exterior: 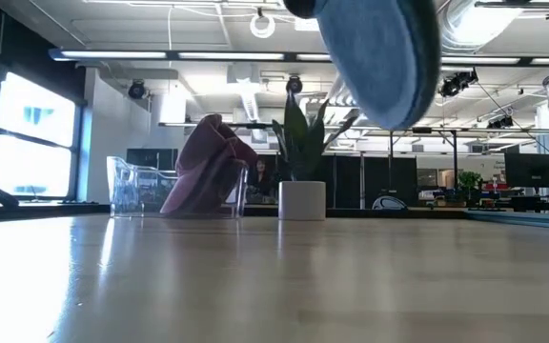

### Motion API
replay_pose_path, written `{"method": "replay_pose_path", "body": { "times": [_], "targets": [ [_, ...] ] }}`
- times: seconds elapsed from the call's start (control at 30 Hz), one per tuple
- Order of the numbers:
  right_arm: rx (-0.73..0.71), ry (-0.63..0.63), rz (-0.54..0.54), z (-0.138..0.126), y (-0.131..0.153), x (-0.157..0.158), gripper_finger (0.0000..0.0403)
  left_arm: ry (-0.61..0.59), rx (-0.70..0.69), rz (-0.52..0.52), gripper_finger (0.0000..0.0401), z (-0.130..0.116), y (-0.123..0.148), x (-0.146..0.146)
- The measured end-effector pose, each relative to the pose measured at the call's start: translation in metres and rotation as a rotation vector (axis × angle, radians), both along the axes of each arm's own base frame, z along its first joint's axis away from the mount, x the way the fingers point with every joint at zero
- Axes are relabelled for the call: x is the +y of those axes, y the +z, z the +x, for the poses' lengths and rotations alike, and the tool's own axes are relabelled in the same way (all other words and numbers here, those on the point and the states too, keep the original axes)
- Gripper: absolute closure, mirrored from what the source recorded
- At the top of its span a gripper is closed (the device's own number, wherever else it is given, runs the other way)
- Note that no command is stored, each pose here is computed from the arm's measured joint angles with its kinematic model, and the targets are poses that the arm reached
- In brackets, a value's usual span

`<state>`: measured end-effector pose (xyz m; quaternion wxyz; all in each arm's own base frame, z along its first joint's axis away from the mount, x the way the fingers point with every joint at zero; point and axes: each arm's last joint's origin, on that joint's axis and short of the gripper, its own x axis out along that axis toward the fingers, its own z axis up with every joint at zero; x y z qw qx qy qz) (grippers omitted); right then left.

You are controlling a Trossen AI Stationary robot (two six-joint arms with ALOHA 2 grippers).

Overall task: Pick & Place hat
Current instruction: Put the blue cap into the bottom transparent bin

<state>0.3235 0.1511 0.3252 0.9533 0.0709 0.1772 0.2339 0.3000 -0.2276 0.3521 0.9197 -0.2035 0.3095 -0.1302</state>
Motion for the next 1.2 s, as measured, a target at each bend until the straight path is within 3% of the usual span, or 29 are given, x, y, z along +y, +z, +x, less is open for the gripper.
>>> {"method": "replay_pose_path", "body": {
  "times": [0.23, 0.53, 0.73, 0.97, 1.2],
  "targets": [
    [0.048, 0.115, 0.088, 0.012, -0.006, -0.017, 0.0115, -0.043, 0.028, -0.022, 0.0398, 0.013, -0.001, 0.017],
    [0.05, 0.33, 0.087, 0.022, -0.018, -0.024, 0.0125, -0.032, 0.026, 0.003, 0.0398, 0.022, -0.002, 0.033],
    [0.156, 0.492, 0.232, 0.02, -0.017, -0.03, 0.0141, -0.042, 0.008, 0.041, 0.0398, 0.028, -0.002, 0.042],
    [0.213, 0.414, 0.251, 0.024, -0.021, -0.045, 0.0132, -0.058, 0.04, 0.065, 0.0398, 0.03, -0.005, 0.05],
    [0.175, 0.29, 0.04, 0.024, -0.031, -0.049, 0.0113, -0.044, 0.049, 0.093, 0.0398, 0.035, -0.007, 0.062]
  ]
}}
